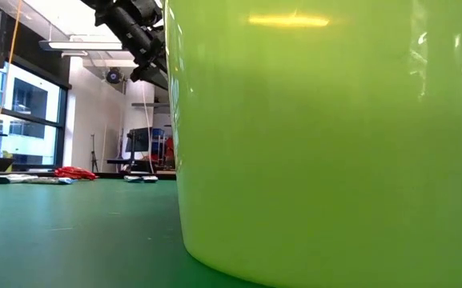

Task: Sort candy by brand, put in halloween buckets
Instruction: Put the red chocolate into the pink bucket

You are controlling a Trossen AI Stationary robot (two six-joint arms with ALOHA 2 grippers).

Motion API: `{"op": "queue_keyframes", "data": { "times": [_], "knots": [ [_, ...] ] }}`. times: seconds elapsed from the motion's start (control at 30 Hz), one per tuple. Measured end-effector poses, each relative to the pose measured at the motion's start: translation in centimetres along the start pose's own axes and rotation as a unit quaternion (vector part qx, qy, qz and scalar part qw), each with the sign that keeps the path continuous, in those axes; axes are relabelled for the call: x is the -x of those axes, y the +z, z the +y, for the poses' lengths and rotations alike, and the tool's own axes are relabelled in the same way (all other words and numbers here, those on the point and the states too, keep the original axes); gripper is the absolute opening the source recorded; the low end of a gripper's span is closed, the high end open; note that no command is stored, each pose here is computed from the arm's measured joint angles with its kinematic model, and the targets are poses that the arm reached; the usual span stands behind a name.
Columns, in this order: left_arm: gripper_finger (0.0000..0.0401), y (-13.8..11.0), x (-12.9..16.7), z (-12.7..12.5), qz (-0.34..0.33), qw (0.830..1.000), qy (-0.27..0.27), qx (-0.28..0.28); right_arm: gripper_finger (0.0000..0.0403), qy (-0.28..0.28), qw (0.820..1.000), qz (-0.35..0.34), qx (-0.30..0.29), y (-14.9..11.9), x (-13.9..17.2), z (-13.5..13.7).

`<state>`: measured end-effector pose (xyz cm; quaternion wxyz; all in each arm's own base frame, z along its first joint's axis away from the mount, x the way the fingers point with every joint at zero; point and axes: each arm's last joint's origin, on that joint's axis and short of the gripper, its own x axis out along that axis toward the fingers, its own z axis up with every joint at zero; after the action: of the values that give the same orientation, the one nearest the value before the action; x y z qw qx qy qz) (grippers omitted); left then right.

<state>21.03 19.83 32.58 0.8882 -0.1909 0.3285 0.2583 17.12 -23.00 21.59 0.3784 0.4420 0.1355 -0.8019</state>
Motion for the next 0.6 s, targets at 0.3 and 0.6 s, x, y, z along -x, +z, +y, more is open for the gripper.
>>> {"op": "queue_keyframes", "data": {
  "times": [0.3, 0.6],
  "knots": [
    [0.0227, 0.0, 0.0, 0.0, 0.001, 1.000, -0.002, 0.018, 0.0000, 0.025, 0.999, 0.009, 0.044, 1.8, 4.3, -3.0],
    [0.0227, -0.1, 0.0, -0.1, 0.003, 1.000, -0.011, 0.025, 0.0020, 0.050, 0.991, 0.098, -0.078, -2.6, -1.8, -5.0]
  ]
}}
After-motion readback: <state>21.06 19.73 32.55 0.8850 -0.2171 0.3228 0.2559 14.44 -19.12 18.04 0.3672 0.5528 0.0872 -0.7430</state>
